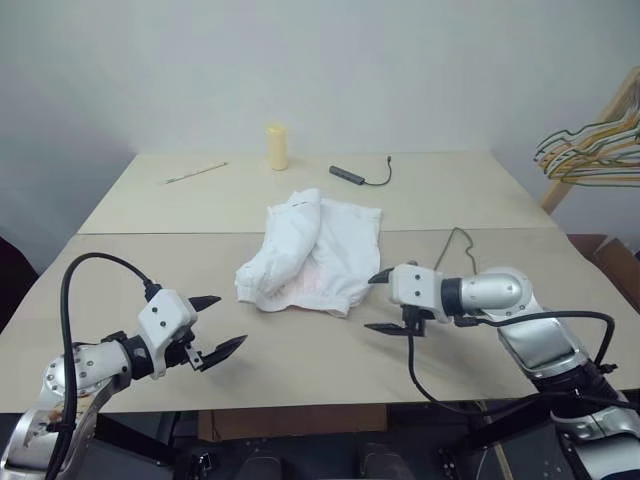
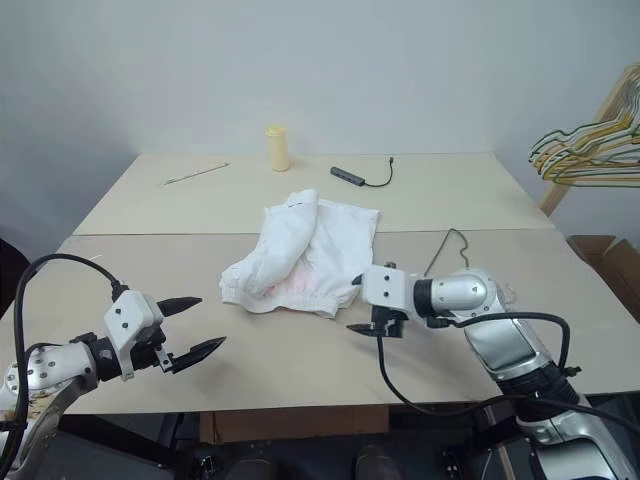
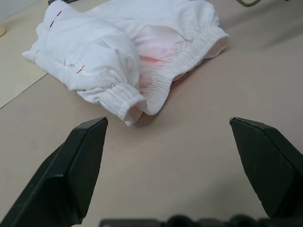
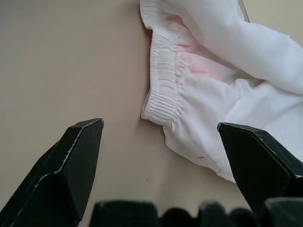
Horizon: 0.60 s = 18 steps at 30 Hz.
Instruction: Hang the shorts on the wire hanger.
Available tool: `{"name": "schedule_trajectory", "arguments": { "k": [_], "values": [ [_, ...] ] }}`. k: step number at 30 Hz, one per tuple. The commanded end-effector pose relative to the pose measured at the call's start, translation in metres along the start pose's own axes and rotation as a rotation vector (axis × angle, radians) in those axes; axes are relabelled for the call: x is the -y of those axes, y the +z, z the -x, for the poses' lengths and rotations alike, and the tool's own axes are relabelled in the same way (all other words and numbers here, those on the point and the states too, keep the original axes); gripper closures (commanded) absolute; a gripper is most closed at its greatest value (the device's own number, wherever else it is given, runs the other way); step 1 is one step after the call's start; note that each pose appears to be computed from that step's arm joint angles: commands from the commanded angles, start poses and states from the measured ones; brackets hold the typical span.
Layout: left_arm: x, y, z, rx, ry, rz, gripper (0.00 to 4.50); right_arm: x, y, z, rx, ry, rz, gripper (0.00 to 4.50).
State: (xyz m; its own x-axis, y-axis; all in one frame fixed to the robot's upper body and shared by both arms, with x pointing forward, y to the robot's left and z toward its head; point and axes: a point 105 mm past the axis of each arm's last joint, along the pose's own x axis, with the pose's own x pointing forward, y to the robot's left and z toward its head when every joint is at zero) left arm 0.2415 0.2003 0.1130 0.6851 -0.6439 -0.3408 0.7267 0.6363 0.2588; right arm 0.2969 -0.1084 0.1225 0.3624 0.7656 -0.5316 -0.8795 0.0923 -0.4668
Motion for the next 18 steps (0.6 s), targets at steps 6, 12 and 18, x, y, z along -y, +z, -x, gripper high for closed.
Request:
{"name": "schedule_trajectory", "arguments": {
  "k": [6, 12, 18],
  "values": [
    [-0.006, 0.011, 0.002, 0.023, 0.047, -0.039, 0.00, 0.007, 0.014, 0.001, 0.035, -0.016, 0.057, 0.02],
    [-0.003, 0.004, 0.002, -0.010, 0.033, -0.052, 0.00, 0.011, 0.020, -0.003, 0.058, -0.040, 0.052, 0.02],
    [-0.003, -0.004, 0.007, -0.053, 0.036, -0.059, 0.00, 0.008, 0.041, -0.023, 0.131, -0.070, 0.023, 0.02]
  ]
}}
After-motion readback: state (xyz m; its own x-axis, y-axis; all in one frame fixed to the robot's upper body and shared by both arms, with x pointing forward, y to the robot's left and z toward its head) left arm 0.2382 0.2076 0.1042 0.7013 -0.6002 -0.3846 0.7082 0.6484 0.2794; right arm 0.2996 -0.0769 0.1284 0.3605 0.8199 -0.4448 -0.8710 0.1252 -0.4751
